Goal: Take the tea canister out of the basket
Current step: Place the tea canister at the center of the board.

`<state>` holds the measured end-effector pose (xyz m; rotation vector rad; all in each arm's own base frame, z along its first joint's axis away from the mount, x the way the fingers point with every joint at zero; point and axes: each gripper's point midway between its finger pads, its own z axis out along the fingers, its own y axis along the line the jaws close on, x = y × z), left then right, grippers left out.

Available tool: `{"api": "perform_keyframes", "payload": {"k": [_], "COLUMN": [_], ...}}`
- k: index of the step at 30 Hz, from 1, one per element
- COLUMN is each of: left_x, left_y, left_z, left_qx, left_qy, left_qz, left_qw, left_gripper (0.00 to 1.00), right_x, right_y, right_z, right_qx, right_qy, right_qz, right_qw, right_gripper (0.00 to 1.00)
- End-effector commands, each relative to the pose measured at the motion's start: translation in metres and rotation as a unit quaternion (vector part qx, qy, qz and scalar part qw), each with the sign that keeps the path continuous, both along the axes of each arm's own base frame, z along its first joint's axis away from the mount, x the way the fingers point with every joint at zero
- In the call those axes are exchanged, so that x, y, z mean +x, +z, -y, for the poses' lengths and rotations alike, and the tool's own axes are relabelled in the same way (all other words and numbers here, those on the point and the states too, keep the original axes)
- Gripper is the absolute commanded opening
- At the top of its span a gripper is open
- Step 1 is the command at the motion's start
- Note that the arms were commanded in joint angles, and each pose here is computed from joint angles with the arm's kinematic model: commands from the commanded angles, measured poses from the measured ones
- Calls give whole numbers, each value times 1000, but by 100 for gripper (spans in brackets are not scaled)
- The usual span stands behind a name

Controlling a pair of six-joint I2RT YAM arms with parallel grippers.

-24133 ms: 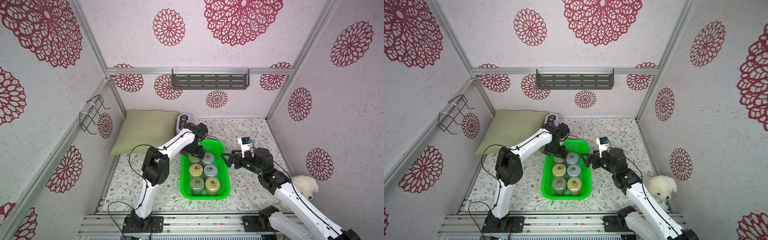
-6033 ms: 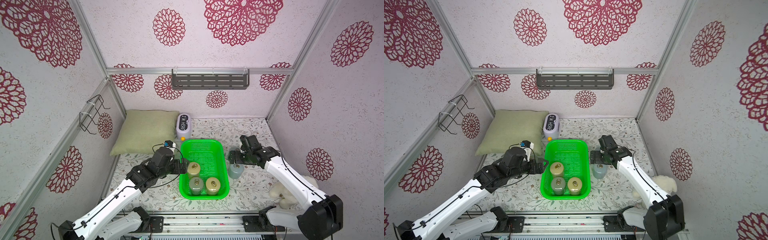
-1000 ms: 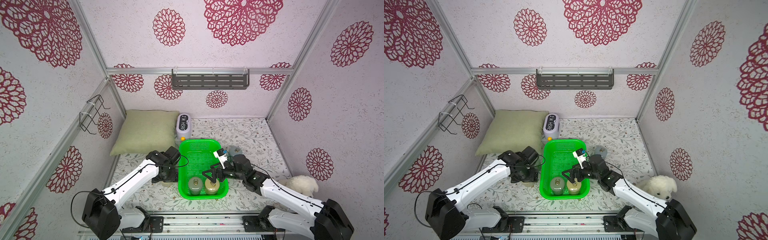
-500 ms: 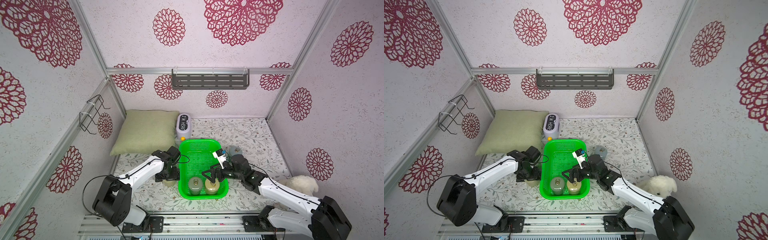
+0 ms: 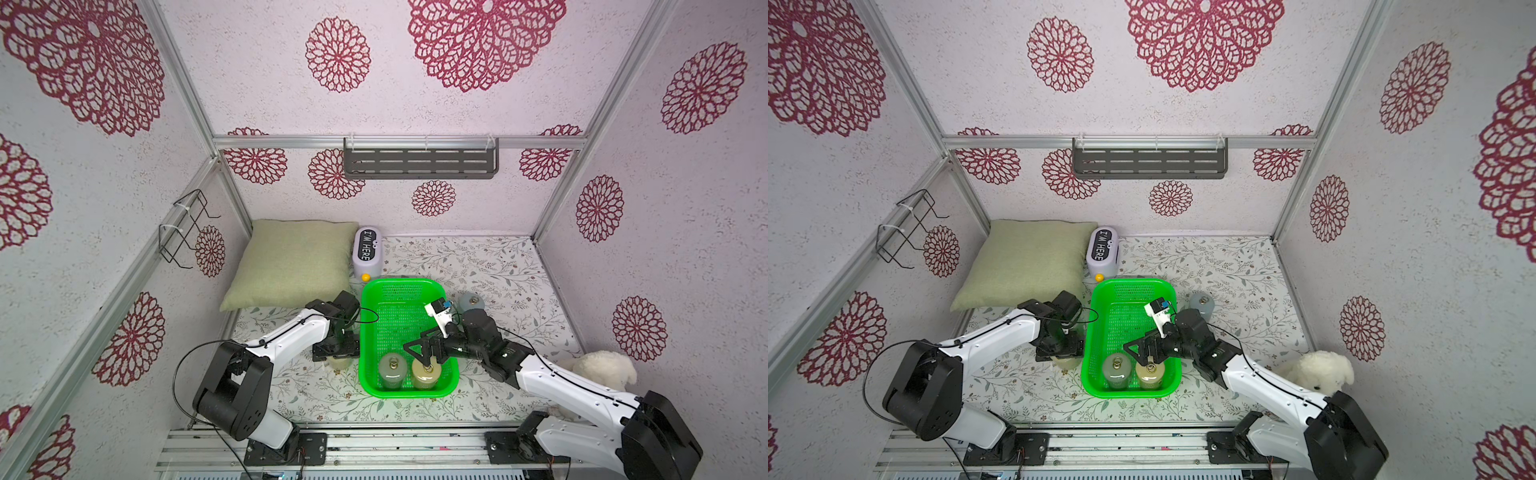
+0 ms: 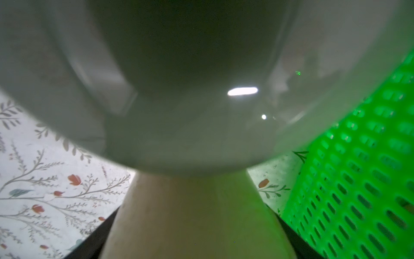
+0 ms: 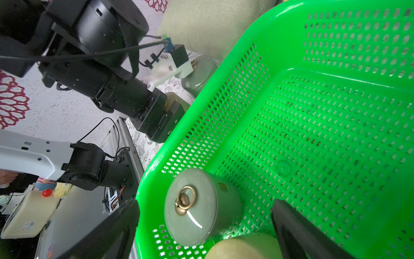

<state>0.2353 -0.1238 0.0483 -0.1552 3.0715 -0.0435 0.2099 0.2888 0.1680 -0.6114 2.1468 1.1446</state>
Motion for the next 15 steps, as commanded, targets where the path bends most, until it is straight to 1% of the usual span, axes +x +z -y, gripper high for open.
{"api": "perform_keyframes", "payload": {"k": [1, 4, 7, 10, 15], "left_x": [0, -1, -2, -3, -4], "left_y": [-8, -8, -6, 0, 11], "left_z": [8, 7, 3, -5, -12], "left_qx": [-23, -22, -13, -4, -5], "left_qy": [-4, -3, 3, 18, 51], "left_qz": [-7, -7, -1, 7, 22], "left_qw": [1000, 1000, 1000, 1000, 998], "left_gripper": [85, 86, 83, 84, 84], "right_x": [5, 5, 5, 5, 6], "right_y": [17, 17, 17, 16, 18], "right_z": [-4, -4, -4, -4, -5], "right_qx": [12, 12, 13, 12, 15], "right_qy": [-3, -4, -3, -4, -3], "right_qz": [21, 21, 19, 19, 21], "right_qw": [1000, 1000, 1000, 1000, 1000], "right_gripper": [99, 99, 99, 99, 99]}}
